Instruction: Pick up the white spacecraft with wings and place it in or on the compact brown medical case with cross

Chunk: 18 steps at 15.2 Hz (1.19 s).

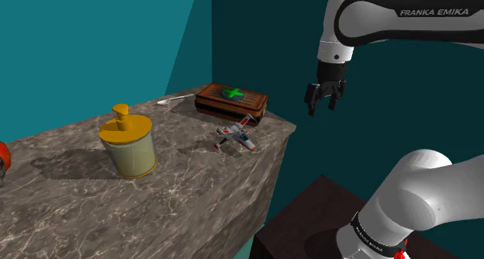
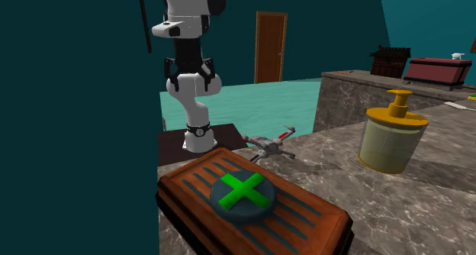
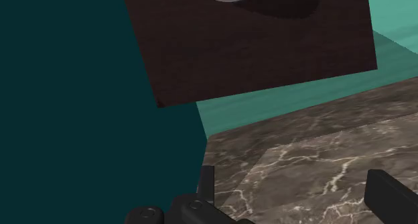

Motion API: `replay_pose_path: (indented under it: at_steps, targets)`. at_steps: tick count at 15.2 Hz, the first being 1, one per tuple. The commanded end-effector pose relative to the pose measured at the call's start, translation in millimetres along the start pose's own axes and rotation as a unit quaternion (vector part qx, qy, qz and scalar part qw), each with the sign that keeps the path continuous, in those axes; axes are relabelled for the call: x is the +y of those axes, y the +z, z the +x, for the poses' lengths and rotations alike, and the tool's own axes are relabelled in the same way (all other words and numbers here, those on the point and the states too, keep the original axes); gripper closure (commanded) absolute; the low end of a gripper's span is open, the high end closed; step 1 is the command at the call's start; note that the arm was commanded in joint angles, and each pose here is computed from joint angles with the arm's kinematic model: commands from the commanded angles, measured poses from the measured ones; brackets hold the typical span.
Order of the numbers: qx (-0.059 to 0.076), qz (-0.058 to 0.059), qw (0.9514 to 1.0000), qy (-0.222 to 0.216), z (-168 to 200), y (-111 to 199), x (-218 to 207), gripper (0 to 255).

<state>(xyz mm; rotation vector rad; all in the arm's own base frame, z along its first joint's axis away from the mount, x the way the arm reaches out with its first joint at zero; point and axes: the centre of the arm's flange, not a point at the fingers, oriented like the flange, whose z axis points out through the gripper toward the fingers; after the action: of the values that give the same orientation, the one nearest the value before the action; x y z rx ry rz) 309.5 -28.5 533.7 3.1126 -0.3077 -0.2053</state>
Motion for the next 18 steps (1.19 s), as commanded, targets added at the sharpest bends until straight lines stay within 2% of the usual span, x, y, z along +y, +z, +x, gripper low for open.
replay_pose_path:
  at_steps: [1,9,18]
  targets:
    - [0.0,0.0,1.0,0.0,0,0,0,0]
    - [0.027,0.013,0.998,-0.056,45,40,-78,0]
    - [0.057,0.027,0.991,-0.118,87,79,-172,0]
